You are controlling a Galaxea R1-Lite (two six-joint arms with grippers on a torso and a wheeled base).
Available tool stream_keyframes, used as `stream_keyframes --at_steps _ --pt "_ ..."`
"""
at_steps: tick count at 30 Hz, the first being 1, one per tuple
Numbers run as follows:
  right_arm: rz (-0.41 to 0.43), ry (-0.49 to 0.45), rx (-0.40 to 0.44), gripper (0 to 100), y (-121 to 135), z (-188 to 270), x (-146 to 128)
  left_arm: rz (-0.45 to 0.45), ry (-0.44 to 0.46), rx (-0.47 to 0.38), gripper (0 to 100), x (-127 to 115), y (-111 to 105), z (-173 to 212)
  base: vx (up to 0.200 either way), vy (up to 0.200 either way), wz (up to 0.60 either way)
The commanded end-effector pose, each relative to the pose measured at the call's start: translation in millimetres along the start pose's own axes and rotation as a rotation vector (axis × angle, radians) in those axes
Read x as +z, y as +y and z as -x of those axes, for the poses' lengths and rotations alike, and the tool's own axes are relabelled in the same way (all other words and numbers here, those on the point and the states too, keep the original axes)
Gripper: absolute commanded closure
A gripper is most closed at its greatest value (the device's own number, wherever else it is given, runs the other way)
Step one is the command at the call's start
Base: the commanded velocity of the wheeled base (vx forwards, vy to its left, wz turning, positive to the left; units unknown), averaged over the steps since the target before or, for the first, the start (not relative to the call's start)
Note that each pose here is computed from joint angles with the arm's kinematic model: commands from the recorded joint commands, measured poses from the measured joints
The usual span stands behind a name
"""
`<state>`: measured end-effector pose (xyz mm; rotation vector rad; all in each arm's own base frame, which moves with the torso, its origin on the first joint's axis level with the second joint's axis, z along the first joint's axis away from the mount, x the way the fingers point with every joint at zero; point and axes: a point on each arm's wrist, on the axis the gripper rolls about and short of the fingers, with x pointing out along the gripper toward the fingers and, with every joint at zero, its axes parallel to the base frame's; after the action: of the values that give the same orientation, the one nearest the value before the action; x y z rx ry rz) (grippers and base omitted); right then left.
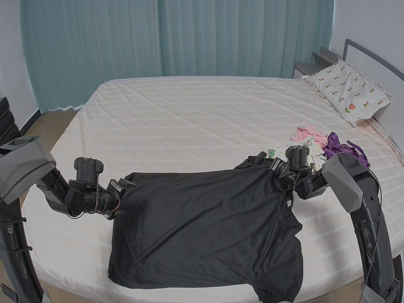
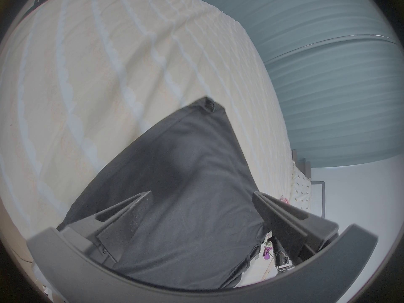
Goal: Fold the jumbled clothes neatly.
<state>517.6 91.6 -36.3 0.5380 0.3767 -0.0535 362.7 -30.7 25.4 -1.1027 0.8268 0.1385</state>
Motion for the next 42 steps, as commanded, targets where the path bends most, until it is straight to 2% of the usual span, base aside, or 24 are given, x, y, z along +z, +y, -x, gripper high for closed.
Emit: stream_keyframes --at_steps 1,4,5,6,12,14,20,25,33,34,41,42 --pt "0.002 0.003 0.004 100 3.4 0.7 -2.7 -0.007 -0.038 -0.037 0 11.7 -10.9 -3.6 0.000 0.000 0.00" --pt "0.006 0.008 0.007 100 6.6 2.7 -3.3 -0.007 -0.126 -0.074 0 36.7 -26.0 -10.1 0.000 0.000 0.00" --pt "0.006 0.008 0.007 100 6.6 2.7 -3.3 -0.007 -0.126 -0.074 0 36.7 -26.0 -10.1 0.000 0.000 0.00" --pt "0.007 0.012 0.008 0 8.2 4.3 -3.5 -0.019 -0.163 -0.079 0 50.9 -34.2 -17.6 0.000 0.000 0.00" --pt "0.017 0.023 0.008 0 9.1 7.2 -8.5 -0.158 -0.159 -0.014 0 66.1 -40.8 -39.0 0.000 0.000 0.00" --pt "0.017 0.014 0.016 0 8.9 8.0 -8.6 -0.196 -0.189 0.009 0 70.6 -39.5 -56.2 0.000 0.000 0.00" --pt "0.022 0.030 0.008 0 6.6 9.6 -14.3 -0.290 -0.199 0.063 0 69.3 -25.1 -93.4 0.000 0.000 0.00" --pt "0.022 0.032 0.008 0 7.1 10.1 -14.8 -0.311 -0.202 0.057 0 70.6 -23.0 -109.2 0.000 0.000 0.00" --pt "0.017 0.034 0.008 0 7.9 12.5 -13.1 -0.314 -0.205 0.047 0 70.6 -26.0 -112.5 0.000 0.000 0.00" --pt "0.017 0.039 0.005 0 7.1 12.3 -14.4 -0.315 -0.207 0.044 100 71.1 -26.4 -113.2 0.000 0.000 0.00" --pt "0.020 0.056 -0.003 0 4.4 11.2 -18.5 -0.307 -0.246 0.070 100 78.6 -20.7 -123.6 0.000 0.000 0.00" --pt "0.021 0.056 0.000 100 5.4 11.3 -18.6 -0.305 -0.249 0.076 100 78.9 -19.5 -126.0 0.000 0.000 0.00"
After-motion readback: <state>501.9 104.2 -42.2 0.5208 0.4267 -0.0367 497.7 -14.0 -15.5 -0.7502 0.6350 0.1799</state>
